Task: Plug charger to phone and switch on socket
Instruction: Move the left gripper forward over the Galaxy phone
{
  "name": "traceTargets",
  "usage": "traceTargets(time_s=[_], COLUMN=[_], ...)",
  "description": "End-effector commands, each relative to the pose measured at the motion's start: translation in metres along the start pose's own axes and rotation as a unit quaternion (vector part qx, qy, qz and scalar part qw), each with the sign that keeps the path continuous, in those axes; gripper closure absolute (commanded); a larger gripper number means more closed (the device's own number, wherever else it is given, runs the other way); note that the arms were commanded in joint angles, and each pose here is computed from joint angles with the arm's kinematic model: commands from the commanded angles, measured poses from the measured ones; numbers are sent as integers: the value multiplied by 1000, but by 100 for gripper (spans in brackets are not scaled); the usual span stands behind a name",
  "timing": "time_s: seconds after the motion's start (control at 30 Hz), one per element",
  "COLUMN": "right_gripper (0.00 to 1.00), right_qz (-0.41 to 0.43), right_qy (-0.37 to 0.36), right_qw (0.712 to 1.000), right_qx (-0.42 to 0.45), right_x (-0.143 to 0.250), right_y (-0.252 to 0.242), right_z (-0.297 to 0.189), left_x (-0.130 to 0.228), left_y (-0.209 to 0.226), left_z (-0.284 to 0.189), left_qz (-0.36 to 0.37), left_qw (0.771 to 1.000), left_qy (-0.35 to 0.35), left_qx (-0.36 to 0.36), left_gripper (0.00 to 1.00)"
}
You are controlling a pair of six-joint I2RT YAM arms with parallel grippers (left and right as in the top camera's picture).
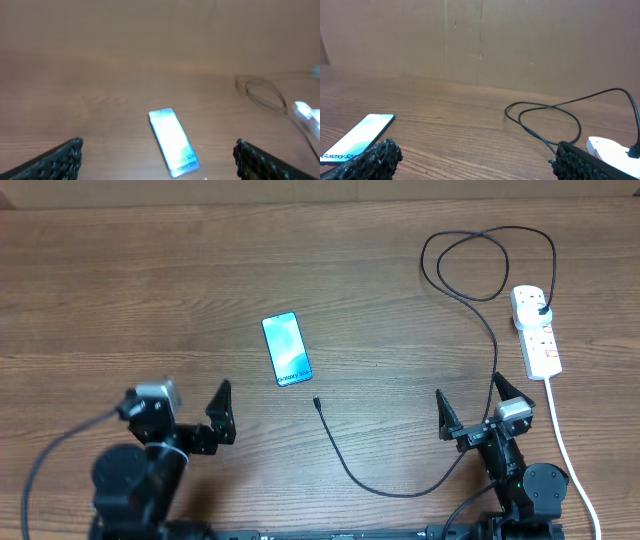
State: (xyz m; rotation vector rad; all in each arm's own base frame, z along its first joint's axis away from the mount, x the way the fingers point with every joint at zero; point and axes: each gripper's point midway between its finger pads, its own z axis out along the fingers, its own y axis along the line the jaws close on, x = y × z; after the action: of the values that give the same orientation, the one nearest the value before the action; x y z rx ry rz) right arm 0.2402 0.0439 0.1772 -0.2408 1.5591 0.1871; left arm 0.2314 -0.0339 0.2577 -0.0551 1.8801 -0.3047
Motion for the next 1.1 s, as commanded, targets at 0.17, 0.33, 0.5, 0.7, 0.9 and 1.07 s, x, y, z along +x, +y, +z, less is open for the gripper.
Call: traceTargets(time_s=[0.17,0.33,0.5,0.7,0.9,1.07], right_gripper=[0,0,0,0,0,0], right_qz=[-1,-2,-2,-2,-2,-2], right_qy=[-3,-3,-3,-3,-3,-3], right_qw=[1000,1000,1000,1000,1000,1000], right_qx=[1,1,1,1,1,1], right_x=[1,1,1,1,1,1], right_y=[0,0,0,0,0,0], right_z=[0,0,0,0,0,0], left_x=[-60,-59,-43,-20,22,69], left_y=[-51,-57,-59,-60,-50,-39], left_z=[14,29,53,80,111,133], left_qz=[-44,-83,-154,-208,-204,-156], left_qw=[982,953,918,884,856,835], left_qy=[162,279,357,412,474,522], left_qx=[88,84,78,80,21,-76], left_gripper=[0,0,0,2,4,0])
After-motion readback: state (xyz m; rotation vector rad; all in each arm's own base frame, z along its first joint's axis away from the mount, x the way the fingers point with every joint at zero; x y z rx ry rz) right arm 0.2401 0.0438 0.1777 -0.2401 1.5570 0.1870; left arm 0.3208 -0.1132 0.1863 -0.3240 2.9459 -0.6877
